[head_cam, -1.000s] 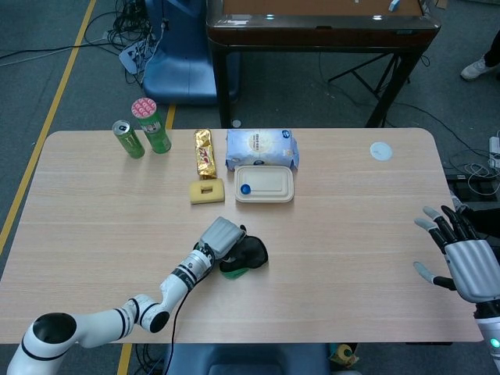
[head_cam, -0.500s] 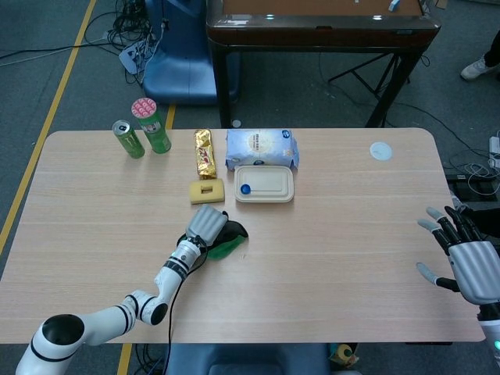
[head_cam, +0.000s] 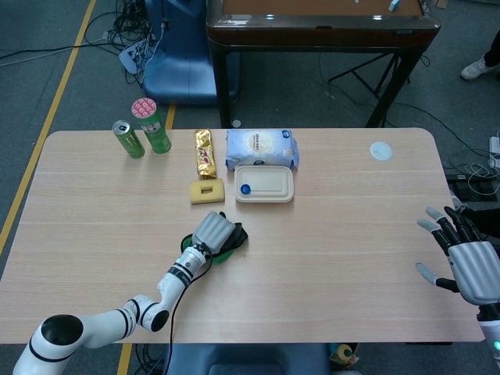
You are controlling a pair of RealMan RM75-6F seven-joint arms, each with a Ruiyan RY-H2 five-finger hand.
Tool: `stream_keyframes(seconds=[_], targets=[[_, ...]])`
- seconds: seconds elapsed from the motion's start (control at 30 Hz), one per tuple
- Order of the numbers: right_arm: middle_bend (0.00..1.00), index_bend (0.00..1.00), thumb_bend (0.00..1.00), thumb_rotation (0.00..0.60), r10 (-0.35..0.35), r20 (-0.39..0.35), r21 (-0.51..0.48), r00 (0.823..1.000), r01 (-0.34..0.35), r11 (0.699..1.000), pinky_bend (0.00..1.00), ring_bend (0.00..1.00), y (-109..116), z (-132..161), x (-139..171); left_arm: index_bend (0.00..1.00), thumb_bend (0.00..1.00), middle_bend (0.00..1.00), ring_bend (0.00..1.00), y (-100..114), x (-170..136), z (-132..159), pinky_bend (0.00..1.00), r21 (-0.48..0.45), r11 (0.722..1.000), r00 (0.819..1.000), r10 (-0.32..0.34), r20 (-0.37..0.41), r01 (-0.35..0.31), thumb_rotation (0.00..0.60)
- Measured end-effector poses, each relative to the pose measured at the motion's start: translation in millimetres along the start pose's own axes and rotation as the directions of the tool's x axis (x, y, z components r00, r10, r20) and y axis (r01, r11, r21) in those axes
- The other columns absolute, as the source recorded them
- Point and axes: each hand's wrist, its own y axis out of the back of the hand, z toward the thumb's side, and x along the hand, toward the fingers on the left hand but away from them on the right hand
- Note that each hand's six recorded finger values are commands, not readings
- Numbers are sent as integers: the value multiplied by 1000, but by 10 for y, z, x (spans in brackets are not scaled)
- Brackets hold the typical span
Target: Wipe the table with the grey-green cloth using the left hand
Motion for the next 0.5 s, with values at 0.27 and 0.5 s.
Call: stream_keyframes(seconds=[0.27,0.5], targets=[[137,214,302,600,-4,8,3,1000,4,1000,100,29,16,-8,21,606,149,687,665,50,-121,420,946,-68,998,994,2,114,6,600],[137,214,301,600,-2,8,2,1000,2,1000,100,29,7,-5,24,606,149,688,666,86,-281,728,946,-114,993,976,-1,219,26,600]])
